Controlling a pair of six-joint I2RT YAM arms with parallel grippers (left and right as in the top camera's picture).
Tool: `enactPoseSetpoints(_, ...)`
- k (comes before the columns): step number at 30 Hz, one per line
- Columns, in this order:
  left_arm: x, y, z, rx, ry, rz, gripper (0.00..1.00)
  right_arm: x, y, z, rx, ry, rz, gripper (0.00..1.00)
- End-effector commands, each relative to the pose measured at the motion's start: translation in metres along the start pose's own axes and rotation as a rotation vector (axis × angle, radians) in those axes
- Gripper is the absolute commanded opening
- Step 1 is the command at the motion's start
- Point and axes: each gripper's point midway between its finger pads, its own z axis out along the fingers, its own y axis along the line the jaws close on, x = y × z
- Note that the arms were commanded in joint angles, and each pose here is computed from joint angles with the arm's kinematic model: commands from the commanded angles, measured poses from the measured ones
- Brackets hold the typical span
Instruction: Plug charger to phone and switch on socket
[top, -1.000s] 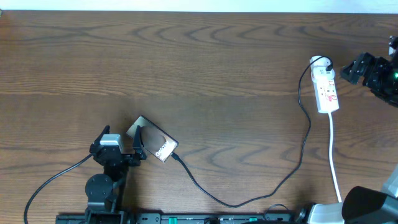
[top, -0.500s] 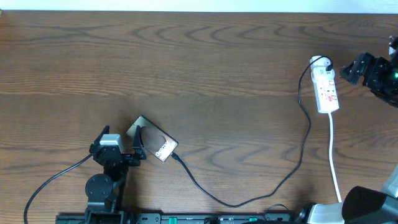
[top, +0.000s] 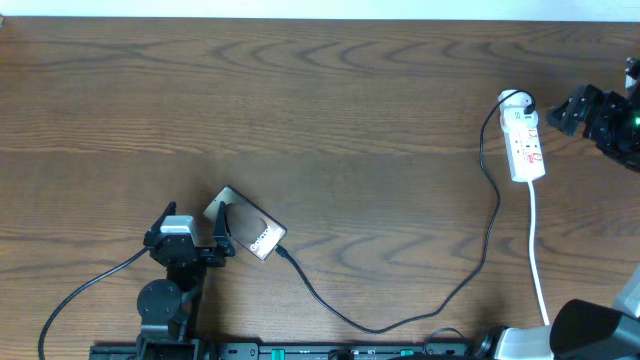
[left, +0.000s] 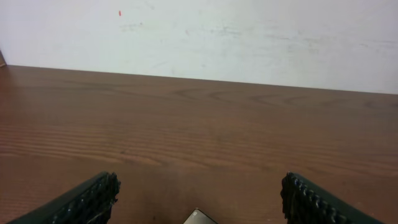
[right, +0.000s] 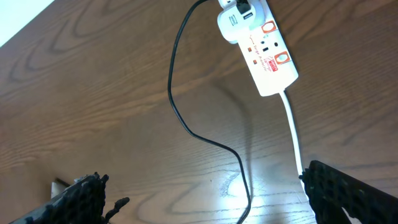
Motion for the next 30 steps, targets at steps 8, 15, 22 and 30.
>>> enactPoseSetpoints(8,0.014,0.006,0.000,-0.026,0.045,0.007,0.86,0.000,0.002,-0.002,-0.006,-0.006,0.008,0.99)
enactPoseSetpoints(15,0.014,0.006,0.000,-0.026,0.045,0.007,0.86,0.011,0.025,-0.040,-0.024,-0.108,-0.060,0.99)
enactPoseSetpoints(22,0.014,0.006,0.000,-0.026,0.045,0.007,0.86,0.038,0.063,-0.091,-0.070,-0.249,-0.181,0.99)
enactPoseSetpoints(30,0.014,0.006,0.000,-0.026,0.045,0.007,0.86,0.079,0.109,-0.128,-0.174,-0.326,-0.354,0.99)
